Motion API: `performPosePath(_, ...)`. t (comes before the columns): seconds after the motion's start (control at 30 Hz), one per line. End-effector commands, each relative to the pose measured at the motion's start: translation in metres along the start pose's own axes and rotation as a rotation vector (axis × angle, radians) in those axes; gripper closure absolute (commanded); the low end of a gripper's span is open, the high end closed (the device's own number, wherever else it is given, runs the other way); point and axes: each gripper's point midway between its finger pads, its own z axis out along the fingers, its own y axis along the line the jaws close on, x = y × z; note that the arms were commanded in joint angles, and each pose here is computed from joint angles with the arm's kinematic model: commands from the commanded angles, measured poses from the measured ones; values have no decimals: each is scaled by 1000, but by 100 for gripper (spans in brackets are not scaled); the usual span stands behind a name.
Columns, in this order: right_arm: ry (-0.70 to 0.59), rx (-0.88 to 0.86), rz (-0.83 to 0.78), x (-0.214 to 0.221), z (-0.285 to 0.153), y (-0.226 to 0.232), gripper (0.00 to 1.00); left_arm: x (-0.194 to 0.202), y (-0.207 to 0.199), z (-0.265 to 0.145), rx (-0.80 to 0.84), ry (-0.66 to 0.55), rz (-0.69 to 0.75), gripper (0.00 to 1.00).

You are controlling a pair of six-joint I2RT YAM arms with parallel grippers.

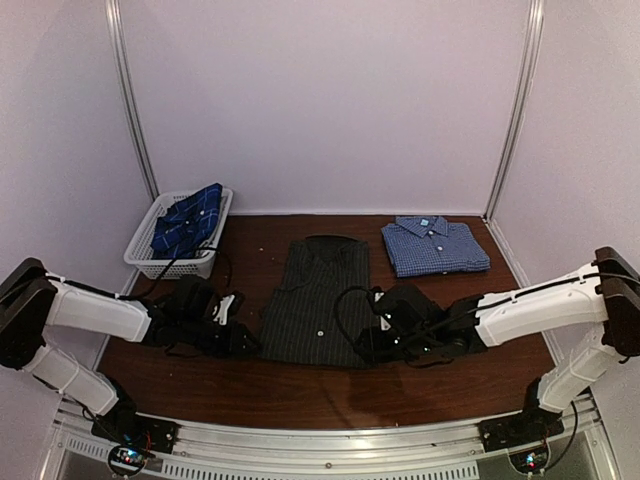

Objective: Fold and stack the long sleeve shirts
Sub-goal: Smooth out the 2/3-rectangle-folded shirt at the center of the board, then move the 2/3-rectangle-folded shirt to the center of the board.

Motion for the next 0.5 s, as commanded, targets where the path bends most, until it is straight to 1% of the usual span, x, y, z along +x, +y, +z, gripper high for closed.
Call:
performPosePath(0.0, -4, 3, 85, 18, -1, -6, 61, 0, -6, 1, 24, -6, 24, 64)
performPosePath(0.13, 11, -24, 131, 32, 0, -13, 61, 5, -4, 2, 21, 7, 21, 64)
performPosePath(0.2, 20, -63, 155, 36, 1, -9, 60, 8, -4, 4, 28, 15, 14, 64)
performPosePath(0.3, 22, -104, 187, 39, 4, -5, 60, 11, -4, 6, 33, 24, 7, 67)
performPosePath(0.47, 21, -127, 225, 43, 8, -6, 60, 15, 0, 9, 29, 35, -6, 69)
